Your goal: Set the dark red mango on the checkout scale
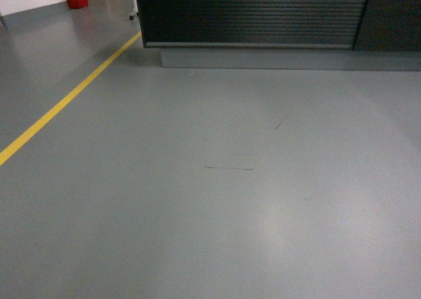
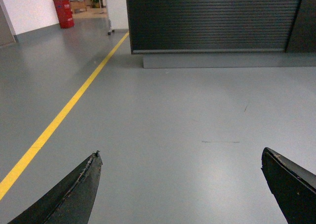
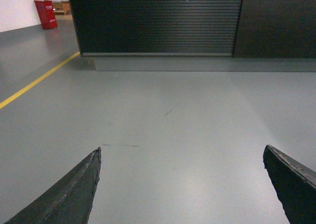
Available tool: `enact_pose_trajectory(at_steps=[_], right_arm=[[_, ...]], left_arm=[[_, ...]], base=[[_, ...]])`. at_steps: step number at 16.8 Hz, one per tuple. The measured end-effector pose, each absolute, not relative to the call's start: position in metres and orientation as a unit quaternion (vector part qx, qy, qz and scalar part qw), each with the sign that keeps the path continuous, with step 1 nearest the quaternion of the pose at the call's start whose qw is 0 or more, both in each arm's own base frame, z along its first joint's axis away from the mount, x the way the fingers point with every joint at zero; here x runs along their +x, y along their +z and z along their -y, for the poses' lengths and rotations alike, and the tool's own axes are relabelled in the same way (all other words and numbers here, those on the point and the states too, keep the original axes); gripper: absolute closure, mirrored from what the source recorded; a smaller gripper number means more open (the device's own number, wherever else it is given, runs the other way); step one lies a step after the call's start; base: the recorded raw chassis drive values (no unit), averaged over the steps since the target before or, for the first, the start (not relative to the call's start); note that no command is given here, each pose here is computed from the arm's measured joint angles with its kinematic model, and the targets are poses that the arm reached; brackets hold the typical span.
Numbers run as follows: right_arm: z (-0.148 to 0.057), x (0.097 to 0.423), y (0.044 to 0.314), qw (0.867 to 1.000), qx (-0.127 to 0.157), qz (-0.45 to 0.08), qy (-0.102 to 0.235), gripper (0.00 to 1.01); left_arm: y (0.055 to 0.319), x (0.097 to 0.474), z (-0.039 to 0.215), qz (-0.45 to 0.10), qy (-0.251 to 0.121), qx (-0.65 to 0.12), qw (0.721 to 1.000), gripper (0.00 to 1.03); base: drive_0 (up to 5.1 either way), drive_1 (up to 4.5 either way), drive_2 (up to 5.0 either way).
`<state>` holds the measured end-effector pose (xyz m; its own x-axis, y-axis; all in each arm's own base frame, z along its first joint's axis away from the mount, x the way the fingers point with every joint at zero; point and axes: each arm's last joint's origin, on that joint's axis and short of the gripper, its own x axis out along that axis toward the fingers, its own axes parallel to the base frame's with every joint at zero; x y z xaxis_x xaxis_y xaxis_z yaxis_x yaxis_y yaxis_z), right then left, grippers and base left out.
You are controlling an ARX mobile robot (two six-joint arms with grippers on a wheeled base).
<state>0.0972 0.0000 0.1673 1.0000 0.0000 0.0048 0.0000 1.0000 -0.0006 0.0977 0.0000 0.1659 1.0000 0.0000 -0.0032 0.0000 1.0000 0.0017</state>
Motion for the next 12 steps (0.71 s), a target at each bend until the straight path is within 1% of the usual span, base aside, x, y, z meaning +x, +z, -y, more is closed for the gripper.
enact_pose_trajectory(at_steps=[12], right_arm=[[0.0,0.0972,0.1673,1.0,0.0,0.002,0.0,0.03]], left_arm=[[0.1659,0.0977,0.0,-0.002,0.0,0.001,1.0,0.05]], base=[[0.0,0.0,0.0]])
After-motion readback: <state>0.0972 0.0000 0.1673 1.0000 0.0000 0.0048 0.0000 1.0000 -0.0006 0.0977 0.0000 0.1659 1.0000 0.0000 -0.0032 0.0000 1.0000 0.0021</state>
